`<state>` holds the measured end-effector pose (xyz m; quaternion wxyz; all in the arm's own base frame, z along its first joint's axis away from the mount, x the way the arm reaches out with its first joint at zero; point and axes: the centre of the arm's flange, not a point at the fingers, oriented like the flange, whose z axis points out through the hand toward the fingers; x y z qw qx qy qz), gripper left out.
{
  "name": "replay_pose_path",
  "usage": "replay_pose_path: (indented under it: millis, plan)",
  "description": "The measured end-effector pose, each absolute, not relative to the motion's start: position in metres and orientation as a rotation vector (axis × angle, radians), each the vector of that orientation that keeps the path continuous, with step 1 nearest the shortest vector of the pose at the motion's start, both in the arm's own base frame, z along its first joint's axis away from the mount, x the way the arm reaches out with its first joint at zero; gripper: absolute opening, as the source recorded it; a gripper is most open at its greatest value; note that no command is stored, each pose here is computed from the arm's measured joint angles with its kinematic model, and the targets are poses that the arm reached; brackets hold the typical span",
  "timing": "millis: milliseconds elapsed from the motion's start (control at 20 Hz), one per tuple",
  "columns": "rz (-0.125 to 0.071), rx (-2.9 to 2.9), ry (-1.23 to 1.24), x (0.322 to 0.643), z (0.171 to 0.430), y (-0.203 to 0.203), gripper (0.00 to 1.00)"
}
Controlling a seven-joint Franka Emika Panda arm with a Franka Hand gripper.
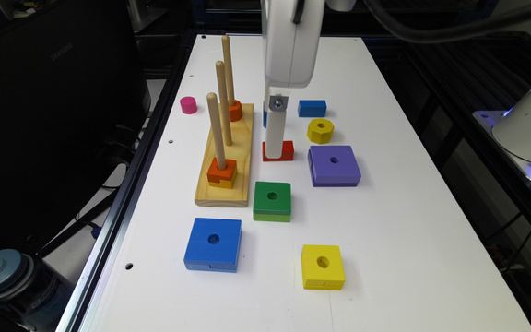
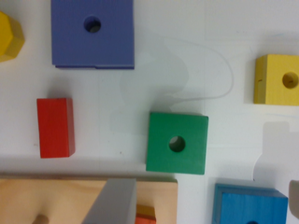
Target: Pick up green block.
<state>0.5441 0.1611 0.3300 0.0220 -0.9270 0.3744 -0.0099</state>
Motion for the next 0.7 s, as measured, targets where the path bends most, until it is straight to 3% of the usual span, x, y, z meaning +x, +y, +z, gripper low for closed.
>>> replay_pose_path:
  millis: [150,350,500,700]
  plan:
    - [-0.021,-2.878,1.164,0.549,0.313,0.162,1.00]
    - [-0.022,-2.879,1.166,0.552,0.311,0.164,1.00]
    - [-0.006,-2.884,1.166,0.551,0.301,0.163,1.00]
    - [0.000,-2.888,1.169,0.554,0.284,0.164,1.00]
